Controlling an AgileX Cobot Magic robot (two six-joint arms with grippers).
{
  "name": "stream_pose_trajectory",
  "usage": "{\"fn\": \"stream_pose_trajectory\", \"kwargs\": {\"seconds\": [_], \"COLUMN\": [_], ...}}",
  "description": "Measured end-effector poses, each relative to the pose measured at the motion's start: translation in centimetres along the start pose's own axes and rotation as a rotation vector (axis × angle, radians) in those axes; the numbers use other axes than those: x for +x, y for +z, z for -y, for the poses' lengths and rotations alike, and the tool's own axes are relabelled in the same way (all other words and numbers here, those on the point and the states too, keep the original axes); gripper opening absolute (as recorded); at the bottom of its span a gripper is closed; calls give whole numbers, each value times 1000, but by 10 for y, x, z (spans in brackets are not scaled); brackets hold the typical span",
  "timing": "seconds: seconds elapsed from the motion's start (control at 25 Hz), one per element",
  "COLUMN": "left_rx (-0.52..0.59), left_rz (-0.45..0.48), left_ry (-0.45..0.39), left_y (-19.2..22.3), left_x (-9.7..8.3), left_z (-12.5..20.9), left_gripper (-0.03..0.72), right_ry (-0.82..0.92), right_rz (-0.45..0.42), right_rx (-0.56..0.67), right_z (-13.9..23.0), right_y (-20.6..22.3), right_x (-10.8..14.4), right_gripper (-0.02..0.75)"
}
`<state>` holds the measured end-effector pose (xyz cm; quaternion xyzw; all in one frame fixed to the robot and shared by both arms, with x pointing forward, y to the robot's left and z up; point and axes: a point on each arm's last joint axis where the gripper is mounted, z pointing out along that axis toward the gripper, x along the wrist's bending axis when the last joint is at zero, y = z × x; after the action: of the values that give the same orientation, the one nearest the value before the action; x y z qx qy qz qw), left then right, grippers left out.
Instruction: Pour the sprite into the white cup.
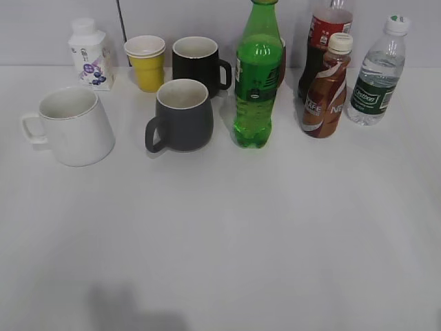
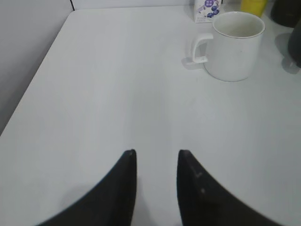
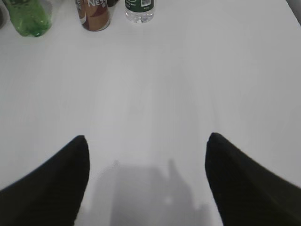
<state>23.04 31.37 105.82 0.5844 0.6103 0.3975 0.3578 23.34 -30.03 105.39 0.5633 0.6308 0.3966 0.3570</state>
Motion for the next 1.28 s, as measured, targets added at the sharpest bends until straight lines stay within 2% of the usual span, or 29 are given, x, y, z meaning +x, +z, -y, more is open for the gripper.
{"fn": "stream_pose_trajectory", "kwargs": {"seconds": [1.28], "left_rx": [0], "left_rz": [0], "left_ry": [0], "left_y": [0], "left_x": [0], "left_z": [0], "left_gripper": [232], "right_ry": [0], "right_rz": [0], "right_rx": [0], "right_z": [0], "right_y": [0], "right_x": [0], "right_gripper": [575]}}
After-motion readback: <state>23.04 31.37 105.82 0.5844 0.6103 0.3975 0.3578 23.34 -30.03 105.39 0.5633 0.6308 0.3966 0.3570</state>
